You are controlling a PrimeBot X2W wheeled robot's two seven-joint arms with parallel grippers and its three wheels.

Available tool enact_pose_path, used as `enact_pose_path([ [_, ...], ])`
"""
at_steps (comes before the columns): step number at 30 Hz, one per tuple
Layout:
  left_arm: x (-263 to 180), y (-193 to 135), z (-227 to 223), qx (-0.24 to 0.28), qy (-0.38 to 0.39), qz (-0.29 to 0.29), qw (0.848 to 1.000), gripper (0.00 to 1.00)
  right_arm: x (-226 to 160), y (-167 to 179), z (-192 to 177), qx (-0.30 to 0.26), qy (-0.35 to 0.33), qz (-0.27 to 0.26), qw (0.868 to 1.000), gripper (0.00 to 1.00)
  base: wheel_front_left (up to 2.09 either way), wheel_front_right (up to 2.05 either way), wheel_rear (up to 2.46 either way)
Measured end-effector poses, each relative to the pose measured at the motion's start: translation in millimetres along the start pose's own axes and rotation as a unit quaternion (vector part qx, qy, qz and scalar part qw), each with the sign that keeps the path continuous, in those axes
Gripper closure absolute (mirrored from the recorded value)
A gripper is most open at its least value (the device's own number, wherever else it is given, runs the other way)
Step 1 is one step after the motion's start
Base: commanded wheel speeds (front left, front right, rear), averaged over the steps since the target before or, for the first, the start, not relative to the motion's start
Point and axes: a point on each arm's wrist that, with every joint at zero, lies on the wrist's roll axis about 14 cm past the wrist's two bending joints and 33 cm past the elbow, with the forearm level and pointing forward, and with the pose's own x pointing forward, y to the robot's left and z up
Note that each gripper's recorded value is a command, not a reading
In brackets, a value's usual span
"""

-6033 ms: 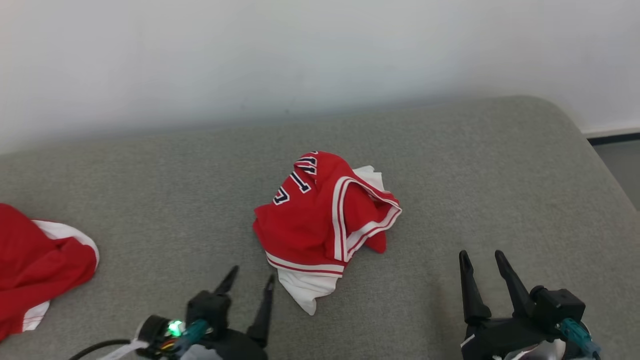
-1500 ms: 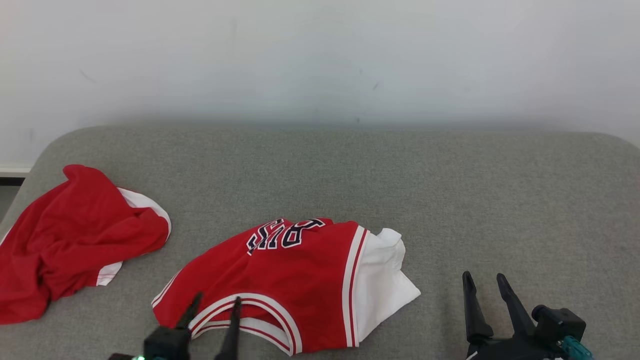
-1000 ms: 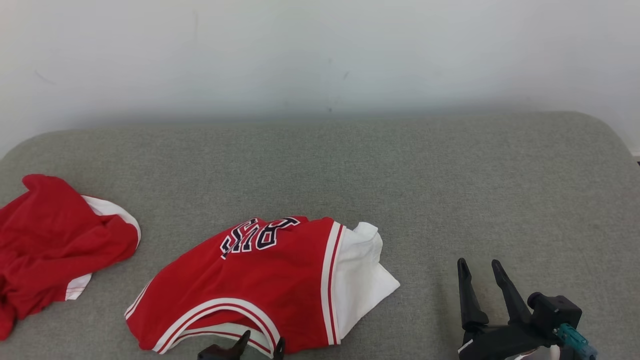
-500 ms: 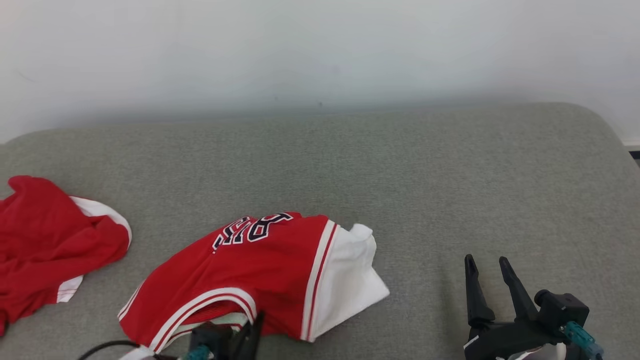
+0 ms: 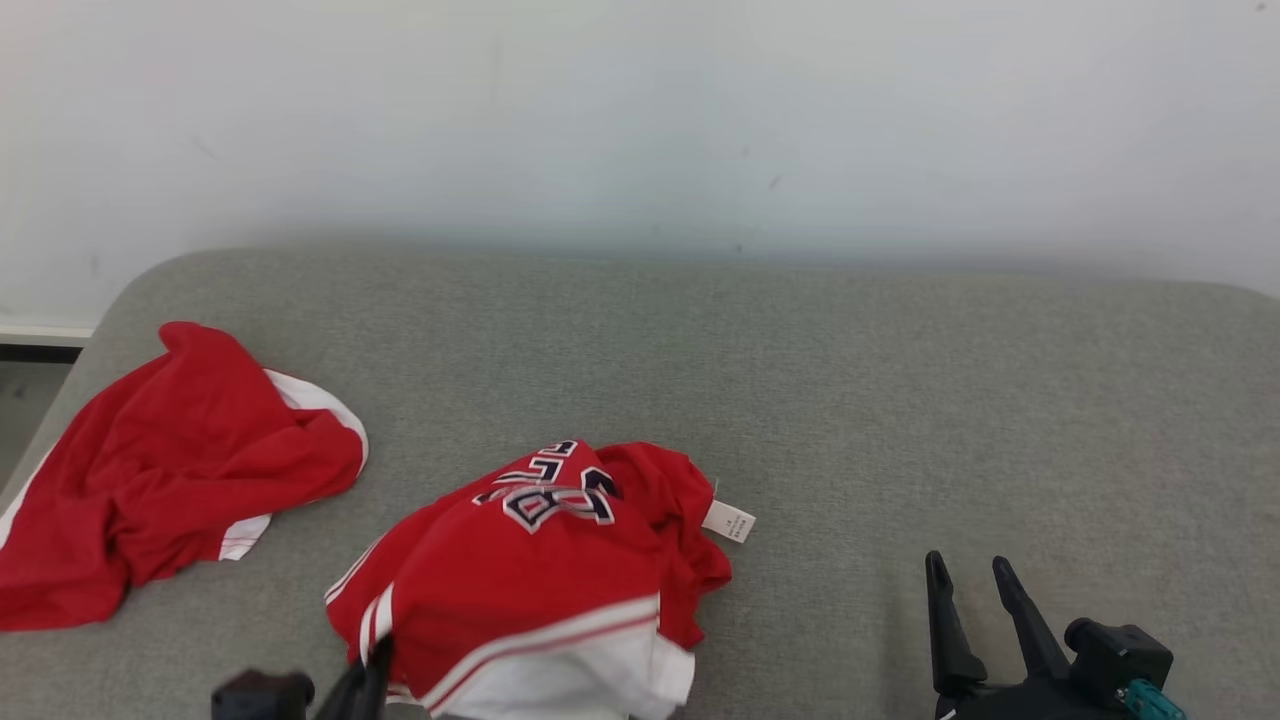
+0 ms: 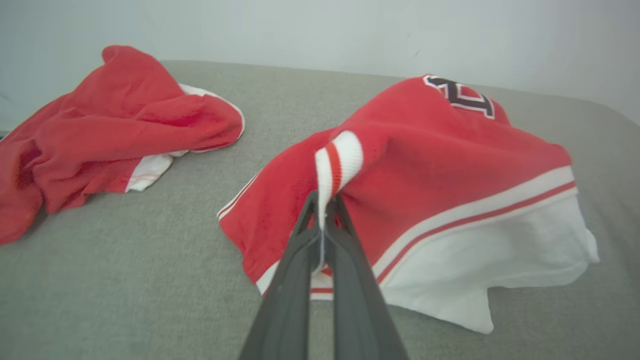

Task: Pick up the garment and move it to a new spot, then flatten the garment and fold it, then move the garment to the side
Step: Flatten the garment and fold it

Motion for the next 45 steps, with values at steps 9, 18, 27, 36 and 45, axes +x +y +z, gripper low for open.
enact_pose_path([
  [9, -41, 18, -48, -0.020, 0.070, 0.056, 0.996, 0.65, 5, 26, -11, -0.005, 0.018, 0.040, 0.999, 0.00, 0.00, 0.00, 0.00],
  [18, -39, 29, -4, -0.029, -0.042, 0.085, 0.995, 0.00, 11, 56, -30, -0.009, 0.051, 0.084, 0.995, 0.00, 0.00, 0.00, 0.00],
  [27, -60, 64, 25, 0.028, -0.118, 0.152, 0.981, 0.00, 30, 99, -46, -0.024, 0.090, 0.147, 0.985, 0.00, 0.00, 0.00, 0.00],
  [36, -77, 89, 25, 0.064, -0.122, 0.192, 0.972, 0.00, 43, 120, -78, -0.064, 0.164, 0.181, 0.968, 0.00, 0.00, 0.00, 0.00],
  [45, -93, 104, 18, 0.070, -0.117, 0.213, 0.967, 0.00, 45, 118, -111, -0.118, 0.239, 0.185, 0.946, 0.00, 0.00, 0.00, 0.00],
])
